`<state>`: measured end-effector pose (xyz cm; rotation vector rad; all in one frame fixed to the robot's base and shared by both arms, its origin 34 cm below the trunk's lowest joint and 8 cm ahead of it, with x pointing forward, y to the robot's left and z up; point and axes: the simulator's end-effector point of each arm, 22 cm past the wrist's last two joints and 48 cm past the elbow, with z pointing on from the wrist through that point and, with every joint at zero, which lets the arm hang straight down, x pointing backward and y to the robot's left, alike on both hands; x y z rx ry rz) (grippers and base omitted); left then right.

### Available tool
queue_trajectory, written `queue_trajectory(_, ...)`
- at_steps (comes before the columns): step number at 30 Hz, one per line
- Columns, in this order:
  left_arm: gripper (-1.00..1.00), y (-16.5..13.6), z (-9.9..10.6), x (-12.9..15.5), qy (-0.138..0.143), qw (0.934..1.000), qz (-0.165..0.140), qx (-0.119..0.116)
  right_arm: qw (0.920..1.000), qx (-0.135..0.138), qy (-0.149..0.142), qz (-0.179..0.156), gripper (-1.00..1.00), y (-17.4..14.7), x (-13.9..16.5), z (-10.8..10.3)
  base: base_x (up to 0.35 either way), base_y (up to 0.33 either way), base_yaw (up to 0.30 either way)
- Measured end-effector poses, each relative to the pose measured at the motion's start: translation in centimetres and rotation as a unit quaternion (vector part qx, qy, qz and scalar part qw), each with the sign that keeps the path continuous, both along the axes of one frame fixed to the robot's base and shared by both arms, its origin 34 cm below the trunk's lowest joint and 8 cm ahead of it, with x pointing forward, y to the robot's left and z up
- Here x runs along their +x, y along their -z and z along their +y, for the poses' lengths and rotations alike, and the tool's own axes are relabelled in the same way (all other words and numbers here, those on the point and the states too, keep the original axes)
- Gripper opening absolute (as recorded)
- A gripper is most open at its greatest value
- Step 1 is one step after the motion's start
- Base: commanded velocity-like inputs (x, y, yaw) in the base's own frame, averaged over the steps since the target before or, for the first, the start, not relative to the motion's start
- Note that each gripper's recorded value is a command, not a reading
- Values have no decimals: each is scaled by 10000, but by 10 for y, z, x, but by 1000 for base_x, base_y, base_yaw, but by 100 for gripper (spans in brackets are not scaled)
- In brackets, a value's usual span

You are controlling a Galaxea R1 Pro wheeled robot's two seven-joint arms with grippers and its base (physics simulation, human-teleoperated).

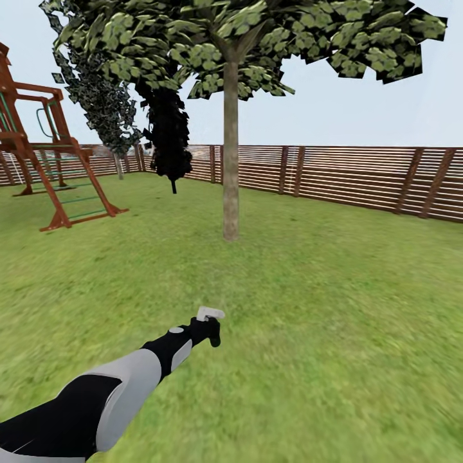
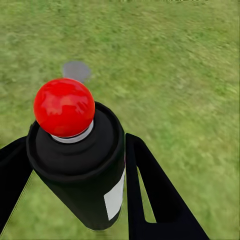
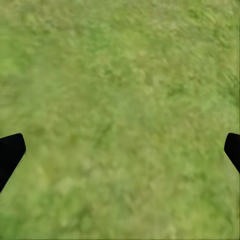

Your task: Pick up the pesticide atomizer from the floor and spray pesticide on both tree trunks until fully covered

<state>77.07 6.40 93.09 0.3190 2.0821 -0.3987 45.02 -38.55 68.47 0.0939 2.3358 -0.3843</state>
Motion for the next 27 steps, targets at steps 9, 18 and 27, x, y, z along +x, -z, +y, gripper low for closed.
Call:
queue_trajectory(9, -100, 0, 0, 0, 3, 10000, -1, 3, 10000, -1, 1, 2, 100, 0, 0, 0, 350, 13, 0)
queue_trajectory(18, -100, 0, 0, 0, 5, 10000, 0, 1, 10000, -1, 1, 1, 100, 0, 0, 0, 350, 0, 0)
queue_trajectory(27, -100, 0, 0, 0, 2, 10000, -1, 1, 10000, -1, 1, 0, 100, 0, 0, 0, 350, 0, 0)
